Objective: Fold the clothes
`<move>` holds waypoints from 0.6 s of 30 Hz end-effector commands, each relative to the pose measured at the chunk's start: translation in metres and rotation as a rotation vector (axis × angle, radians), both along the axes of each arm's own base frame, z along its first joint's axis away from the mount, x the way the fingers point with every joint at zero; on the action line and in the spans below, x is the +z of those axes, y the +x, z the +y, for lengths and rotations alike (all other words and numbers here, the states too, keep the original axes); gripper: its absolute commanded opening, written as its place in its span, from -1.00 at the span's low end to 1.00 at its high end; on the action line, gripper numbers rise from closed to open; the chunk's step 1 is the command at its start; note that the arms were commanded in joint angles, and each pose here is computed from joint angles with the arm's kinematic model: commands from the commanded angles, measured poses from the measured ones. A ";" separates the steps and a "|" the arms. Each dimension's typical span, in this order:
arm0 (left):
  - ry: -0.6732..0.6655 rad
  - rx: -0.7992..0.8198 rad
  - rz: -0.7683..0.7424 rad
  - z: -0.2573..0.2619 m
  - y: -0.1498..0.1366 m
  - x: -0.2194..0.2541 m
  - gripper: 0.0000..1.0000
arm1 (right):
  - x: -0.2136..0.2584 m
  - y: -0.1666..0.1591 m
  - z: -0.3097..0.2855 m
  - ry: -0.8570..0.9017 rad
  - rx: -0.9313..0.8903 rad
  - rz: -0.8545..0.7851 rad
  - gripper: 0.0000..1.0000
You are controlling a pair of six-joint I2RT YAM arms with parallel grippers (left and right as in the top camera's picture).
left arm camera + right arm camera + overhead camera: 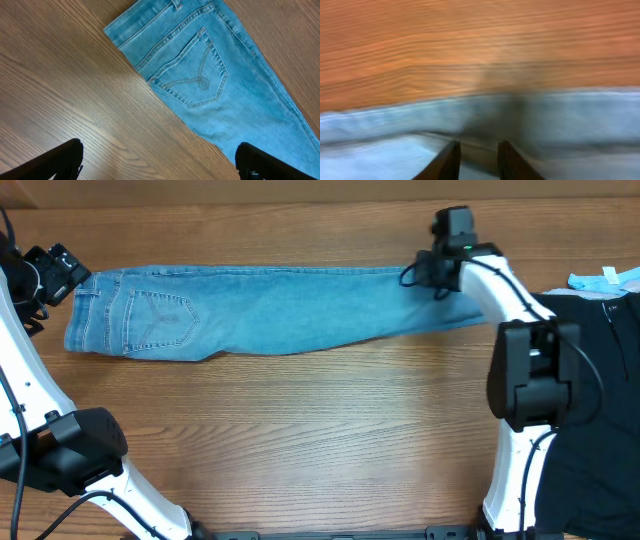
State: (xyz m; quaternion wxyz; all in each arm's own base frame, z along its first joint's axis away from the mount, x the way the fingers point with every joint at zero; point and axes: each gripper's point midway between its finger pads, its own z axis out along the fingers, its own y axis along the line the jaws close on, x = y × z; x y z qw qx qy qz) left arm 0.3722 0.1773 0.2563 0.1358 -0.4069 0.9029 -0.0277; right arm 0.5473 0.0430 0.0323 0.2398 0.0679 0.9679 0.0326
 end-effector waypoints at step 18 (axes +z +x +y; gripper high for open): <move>-0.004 -0.011 0.007 -0.001 0.002 -0.004 1.00 | 0.061 -0.026 -0.071 0.033 -0.131 0.012 -0.52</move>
